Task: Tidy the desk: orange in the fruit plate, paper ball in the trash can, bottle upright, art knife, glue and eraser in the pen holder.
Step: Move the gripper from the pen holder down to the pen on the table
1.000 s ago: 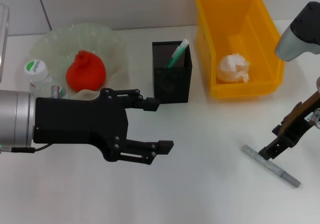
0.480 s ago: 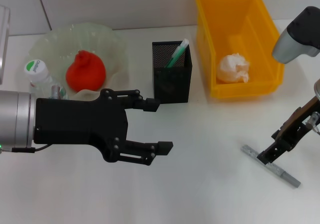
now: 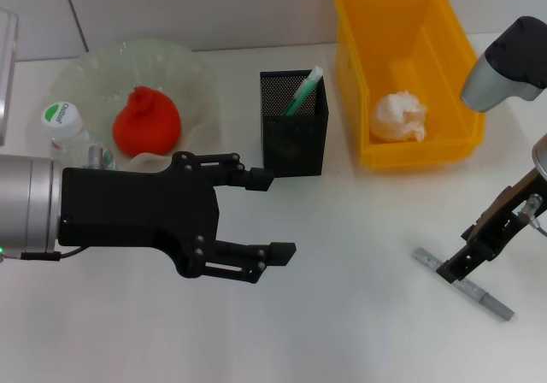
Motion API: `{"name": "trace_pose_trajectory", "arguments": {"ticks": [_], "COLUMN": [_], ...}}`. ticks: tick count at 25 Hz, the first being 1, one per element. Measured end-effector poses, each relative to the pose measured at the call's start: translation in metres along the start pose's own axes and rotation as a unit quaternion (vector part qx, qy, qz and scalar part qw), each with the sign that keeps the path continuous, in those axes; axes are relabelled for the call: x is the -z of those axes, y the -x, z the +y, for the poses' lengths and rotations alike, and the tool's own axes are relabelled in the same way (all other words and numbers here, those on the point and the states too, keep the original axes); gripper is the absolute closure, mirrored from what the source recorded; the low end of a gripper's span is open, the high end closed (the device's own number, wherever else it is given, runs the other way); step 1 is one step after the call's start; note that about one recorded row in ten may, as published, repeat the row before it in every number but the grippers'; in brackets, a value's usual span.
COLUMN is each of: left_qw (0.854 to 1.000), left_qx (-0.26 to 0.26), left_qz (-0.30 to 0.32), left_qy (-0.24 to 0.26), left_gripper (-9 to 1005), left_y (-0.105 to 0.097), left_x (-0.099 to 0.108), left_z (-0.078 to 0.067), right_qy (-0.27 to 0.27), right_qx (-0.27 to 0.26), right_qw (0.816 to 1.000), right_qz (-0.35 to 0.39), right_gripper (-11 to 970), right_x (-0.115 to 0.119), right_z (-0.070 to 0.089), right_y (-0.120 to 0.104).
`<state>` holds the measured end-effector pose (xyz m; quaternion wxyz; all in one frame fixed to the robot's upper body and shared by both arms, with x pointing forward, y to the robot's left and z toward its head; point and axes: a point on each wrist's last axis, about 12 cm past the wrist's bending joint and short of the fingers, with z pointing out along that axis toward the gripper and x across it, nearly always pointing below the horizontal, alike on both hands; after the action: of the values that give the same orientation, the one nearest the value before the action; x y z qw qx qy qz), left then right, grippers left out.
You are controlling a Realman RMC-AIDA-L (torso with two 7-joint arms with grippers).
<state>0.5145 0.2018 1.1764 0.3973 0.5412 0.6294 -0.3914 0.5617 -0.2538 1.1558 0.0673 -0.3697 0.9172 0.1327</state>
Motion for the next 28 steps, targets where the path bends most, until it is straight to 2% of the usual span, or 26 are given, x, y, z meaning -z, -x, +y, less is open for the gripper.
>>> {"name": "trace_pose_trajectory", "arguments": {"ticks": [28], "left_qw": [1.0], "left_qx": [-0.003], "left_qz": [0.0], "left_qy": [-0.003], "left_gripper": [152], "left_y": [0.001], "left_x": [-0.003], "left_z": [0.004], "right_qy": [-0.017], "right_qx": [0.016], "right_qw": [0.999], "right_qz": [0.03], "right_gripper": [203], "right_x": [-0.019], "right_z": [0.004], "right_y": [0.009]}}
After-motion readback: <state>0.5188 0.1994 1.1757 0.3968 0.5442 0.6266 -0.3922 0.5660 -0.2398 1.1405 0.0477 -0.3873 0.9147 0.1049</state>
